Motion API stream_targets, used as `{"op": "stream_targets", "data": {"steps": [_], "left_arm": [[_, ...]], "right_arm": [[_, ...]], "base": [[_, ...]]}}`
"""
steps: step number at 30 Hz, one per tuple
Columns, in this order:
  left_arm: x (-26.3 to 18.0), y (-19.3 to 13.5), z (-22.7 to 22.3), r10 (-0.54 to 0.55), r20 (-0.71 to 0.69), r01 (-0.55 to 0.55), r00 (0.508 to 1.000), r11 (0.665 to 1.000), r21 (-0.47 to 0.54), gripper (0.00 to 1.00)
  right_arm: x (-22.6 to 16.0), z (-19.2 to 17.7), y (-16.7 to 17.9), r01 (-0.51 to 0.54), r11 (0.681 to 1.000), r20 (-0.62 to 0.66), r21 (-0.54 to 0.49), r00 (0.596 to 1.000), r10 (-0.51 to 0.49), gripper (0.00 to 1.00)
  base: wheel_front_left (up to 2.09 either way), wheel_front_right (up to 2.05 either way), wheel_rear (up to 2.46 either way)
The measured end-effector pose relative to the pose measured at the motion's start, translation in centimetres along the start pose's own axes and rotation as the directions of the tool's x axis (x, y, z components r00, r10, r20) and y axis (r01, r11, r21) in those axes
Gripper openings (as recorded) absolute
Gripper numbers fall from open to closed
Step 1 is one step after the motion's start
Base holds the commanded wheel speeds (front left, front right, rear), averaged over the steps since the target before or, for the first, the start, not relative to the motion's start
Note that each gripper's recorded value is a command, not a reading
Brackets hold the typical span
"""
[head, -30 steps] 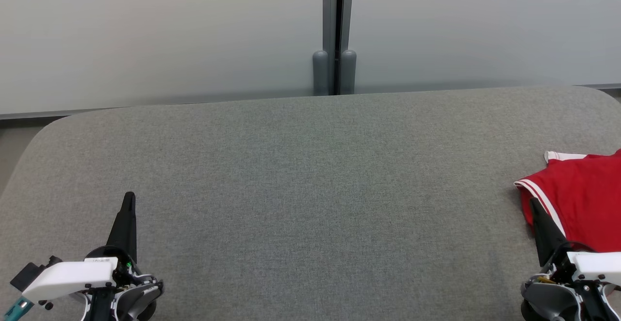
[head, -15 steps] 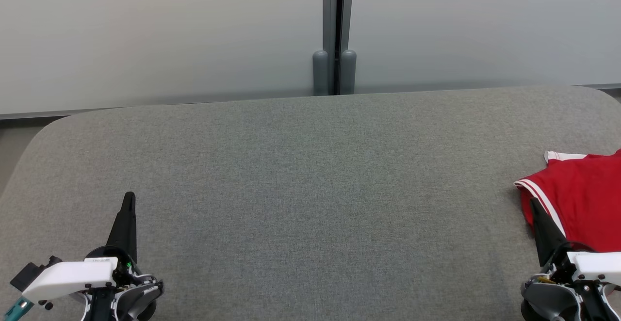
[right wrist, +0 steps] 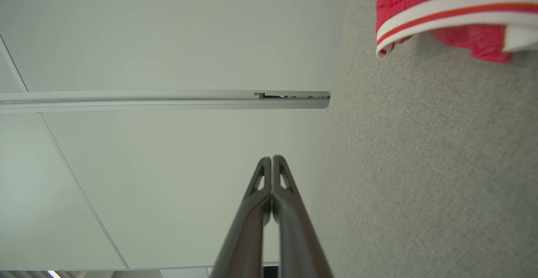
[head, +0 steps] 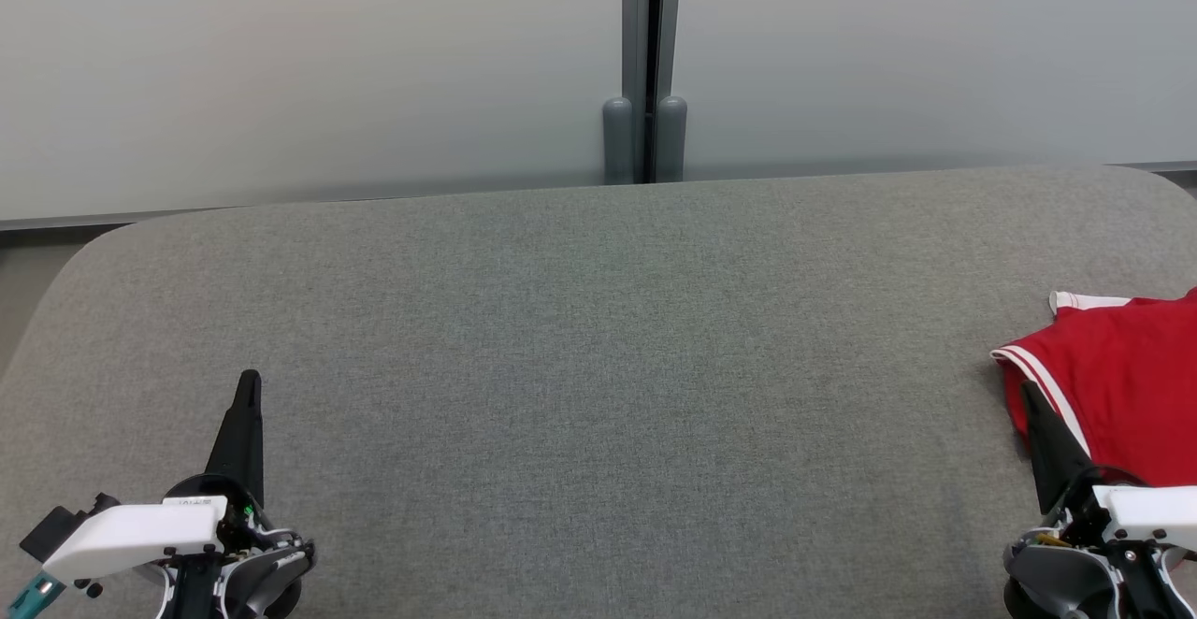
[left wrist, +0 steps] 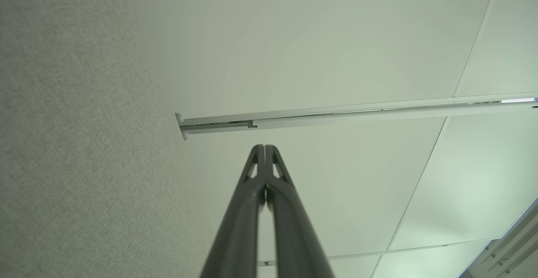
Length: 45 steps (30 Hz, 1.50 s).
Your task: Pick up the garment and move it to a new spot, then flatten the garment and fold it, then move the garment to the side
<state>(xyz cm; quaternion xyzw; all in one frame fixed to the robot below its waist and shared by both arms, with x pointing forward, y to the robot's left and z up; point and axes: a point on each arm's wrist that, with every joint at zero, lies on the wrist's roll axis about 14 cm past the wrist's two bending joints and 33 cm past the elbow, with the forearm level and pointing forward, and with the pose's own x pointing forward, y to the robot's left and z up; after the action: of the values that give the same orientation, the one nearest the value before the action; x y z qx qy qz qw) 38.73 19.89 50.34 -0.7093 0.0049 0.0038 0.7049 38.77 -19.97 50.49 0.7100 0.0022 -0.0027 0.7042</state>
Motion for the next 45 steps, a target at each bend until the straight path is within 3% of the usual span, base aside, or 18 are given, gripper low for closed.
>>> {"op": "stream_targets", "data": {"steps": [45], "left_arm": [[0.0,0.0,0.0,0.0,0.0,0.0,1.0,1.0,0.0,0.0]], "right_arm": [[0.0,0.01,0.0,0.0,1.0,0.001,0.0,1.0,0.0,0.0]], "base": [[0.0,0.0,0.0]]}}
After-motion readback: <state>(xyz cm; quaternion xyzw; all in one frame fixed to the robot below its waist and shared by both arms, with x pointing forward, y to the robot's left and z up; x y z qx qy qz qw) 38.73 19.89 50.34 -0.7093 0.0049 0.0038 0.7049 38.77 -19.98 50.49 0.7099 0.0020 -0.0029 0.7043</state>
